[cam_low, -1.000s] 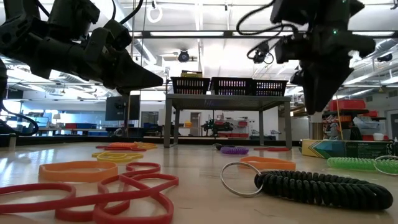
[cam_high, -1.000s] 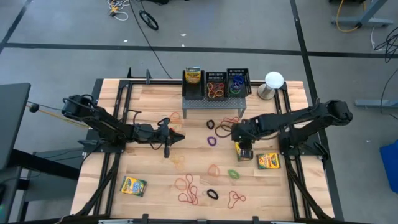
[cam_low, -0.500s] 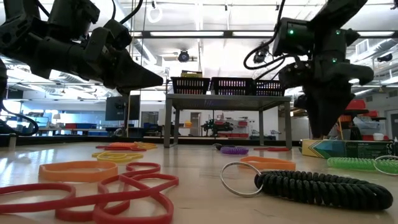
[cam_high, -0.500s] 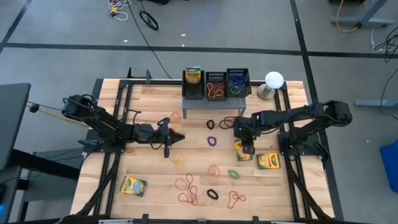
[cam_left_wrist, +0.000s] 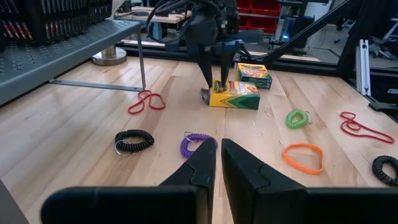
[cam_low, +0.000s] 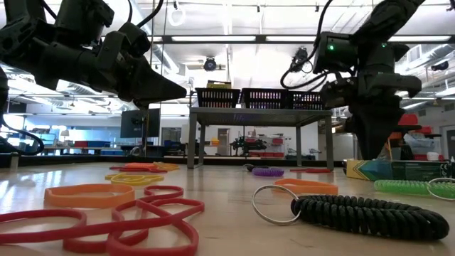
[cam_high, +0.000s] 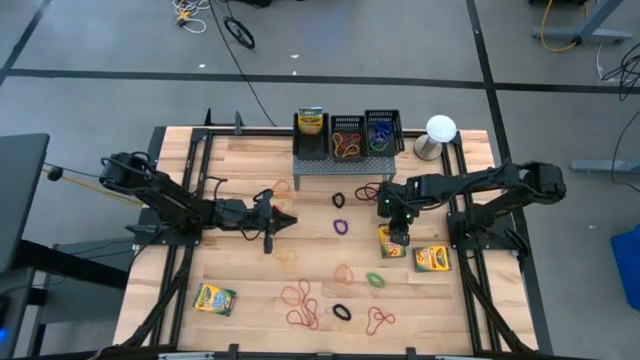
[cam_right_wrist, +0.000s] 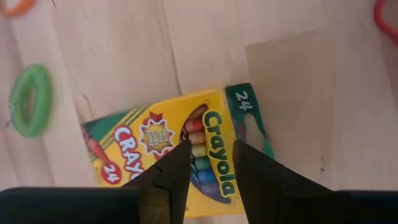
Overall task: Sort rubber bands into baskets
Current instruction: Put the crayon box into the left black basket on the shelf
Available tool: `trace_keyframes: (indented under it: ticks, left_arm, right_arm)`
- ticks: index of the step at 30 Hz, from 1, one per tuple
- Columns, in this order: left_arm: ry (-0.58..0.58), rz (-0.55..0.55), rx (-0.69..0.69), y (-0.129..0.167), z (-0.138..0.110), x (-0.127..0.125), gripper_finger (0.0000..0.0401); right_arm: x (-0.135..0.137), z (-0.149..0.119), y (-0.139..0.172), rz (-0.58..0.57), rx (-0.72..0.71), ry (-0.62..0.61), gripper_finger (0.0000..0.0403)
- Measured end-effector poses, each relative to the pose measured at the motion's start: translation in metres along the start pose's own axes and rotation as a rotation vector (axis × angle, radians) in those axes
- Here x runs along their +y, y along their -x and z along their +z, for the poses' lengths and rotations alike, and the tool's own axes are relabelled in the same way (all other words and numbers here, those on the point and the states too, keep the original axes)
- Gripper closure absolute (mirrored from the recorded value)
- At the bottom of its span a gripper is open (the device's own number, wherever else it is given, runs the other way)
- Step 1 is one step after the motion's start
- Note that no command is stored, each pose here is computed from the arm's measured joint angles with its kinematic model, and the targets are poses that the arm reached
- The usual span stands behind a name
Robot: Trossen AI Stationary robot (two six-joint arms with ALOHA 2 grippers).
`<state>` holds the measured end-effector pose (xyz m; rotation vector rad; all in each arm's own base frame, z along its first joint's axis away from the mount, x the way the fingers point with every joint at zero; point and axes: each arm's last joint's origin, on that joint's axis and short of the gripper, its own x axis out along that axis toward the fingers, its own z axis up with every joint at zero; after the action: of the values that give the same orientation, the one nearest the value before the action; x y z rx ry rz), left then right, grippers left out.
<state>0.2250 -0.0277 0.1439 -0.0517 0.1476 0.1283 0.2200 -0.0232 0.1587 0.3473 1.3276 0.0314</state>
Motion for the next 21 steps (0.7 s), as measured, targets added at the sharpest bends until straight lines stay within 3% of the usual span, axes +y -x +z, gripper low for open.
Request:
trace_keyframes:
  ticks: [6,11,14,17,21]
  left_arm:
    - [0.0,0.0,0.0,0.0,0.0,0.0,0.0365]
    - [0.0,0.001,0.0,0.0,0.0,0.0,0.0365]
    - [0.0,0.0,0.001,0.0,0.0,0.0,0.0365]
    - [0.0,0.0,0.001,0.0,0.0,0.0,0.0365]
    - [0.0,0.001,0.001,0.0,0.0,0.0,0.0365]
  right_arm:
    - [0.008,0.004,0.004,-0.116,-0.005,0.037,0.0255]
    - [0.003,0.0,0.0,-0.126,0.008,0.056,0.0203]
    - [-0.004,-0.004,-0.005,-0.074,-0.004,0.062,0.019]
    - [-0.01,-0.007,-0.007,-0.014,-0.011,0.035,0.0197]
    - [-0.012,-0.007,-0.007,0.028,-0.013,0.023,0.0237]
